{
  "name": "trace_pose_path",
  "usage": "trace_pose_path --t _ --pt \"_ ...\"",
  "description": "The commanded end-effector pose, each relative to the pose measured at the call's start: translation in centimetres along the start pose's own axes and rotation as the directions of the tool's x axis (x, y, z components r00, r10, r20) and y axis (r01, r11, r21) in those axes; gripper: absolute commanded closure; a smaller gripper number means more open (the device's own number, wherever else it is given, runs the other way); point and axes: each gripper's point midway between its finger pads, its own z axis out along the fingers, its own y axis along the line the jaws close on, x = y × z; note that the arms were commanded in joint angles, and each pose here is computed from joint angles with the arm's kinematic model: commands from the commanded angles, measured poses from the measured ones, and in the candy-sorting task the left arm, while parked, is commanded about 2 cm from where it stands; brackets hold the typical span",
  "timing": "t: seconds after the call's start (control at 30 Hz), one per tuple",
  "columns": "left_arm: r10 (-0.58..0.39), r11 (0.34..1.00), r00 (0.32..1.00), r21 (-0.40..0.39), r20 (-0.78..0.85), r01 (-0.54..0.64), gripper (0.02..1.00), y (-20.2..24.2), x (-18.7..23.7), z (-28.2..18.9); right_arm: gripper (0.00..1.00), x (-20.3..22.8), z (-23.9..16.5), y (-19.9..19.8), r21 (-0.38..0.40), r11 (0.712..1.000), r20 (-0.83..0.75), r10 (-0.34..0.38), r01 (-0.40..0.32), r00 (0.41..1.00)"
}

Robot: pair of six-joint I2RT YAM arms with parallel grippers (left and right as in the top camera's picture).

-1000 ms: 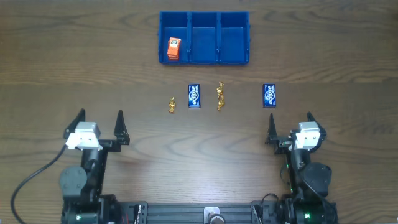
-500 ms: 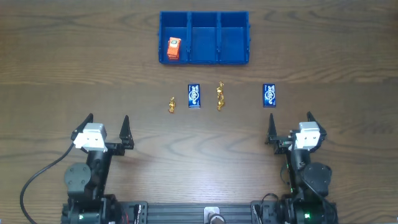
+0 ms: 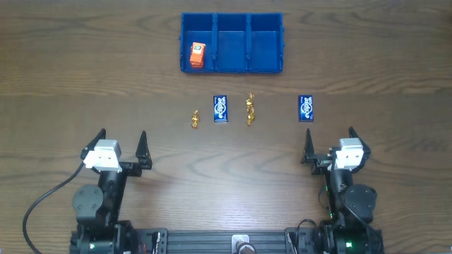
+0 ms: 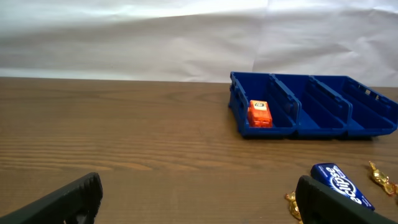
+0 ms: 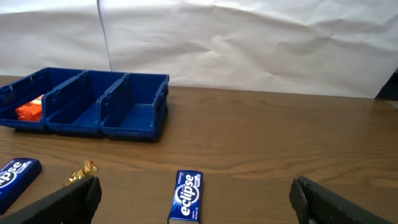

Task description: Sort Candies Into Trays

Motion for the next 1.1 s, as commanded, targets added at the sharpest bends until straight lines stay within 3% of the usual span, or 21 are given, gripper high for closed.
trace_pose_path --t 0.03,0.3,0.47,0.6,0.73,0.8,0.87,1.1 --pt "0.007 1.000 0.999 0.015 -0.045 -0.006 0.020 -0.1 1.5 0.1 0.003 0.1 0.0 0.9 -0.054 0.998 0.004 -0.011 0.011 1.000" --pt "0.007 1.000 0.999 0.015 -0.045 -0.006 0.020 -0.1 1.5 0.1 0.003 -0.2 0.0 1.3 -0.076 0.997 0.018 0.000 0.001 1.000" --pt "0.007 1.000 0.999 0.015 -0.045 -0.006 0.023 -0.1 1.5 0.1 0.003 -0.4 0.0 1.0 -0.057 0.985 -0.014 0.165 -0.166 0.986" --pt "0.007 1.000 0.999 0.015 -0.045 -0.006 0.020 -0.1 1.5 0.1 0.003 -2.7 0.5 0.9 -0.045 0.984 -0.106 0.165 -0.171 0.981" --pt "0.007 1.000 0.999 0.015 -0.045 -0.006 0.020 -0.1 1.5 0.1 0.003 -4.5 2.3 0.4 0.001 0.986 -0.295 0.161 -0.168 0.942" --pt "0.007 1.000 0.999 0.015 -0.045 -0.006 0.020 -0.1 1.5 0.1 0.003 -4.5 3.9 -0.4 0.063 0.987 -0.436 0.159 -0.146 0.886" --pt "0.007 1.000 0.999 0.015 -0.045 -0.006 0.020 -0.1 1.5 0.1 0.003 -4.1 5.0 -0.7 0.079 0.990 -0.549 0.143 -0.119 0.824" --pt "0.007 1.000 0.999 0.015 -0.045 -0.006 0.020 -0.1 1.5 0.1 0.003 0.9 9.0 -0.5 0.080 0.995 -0.863 0.101 -0.064 0.494"
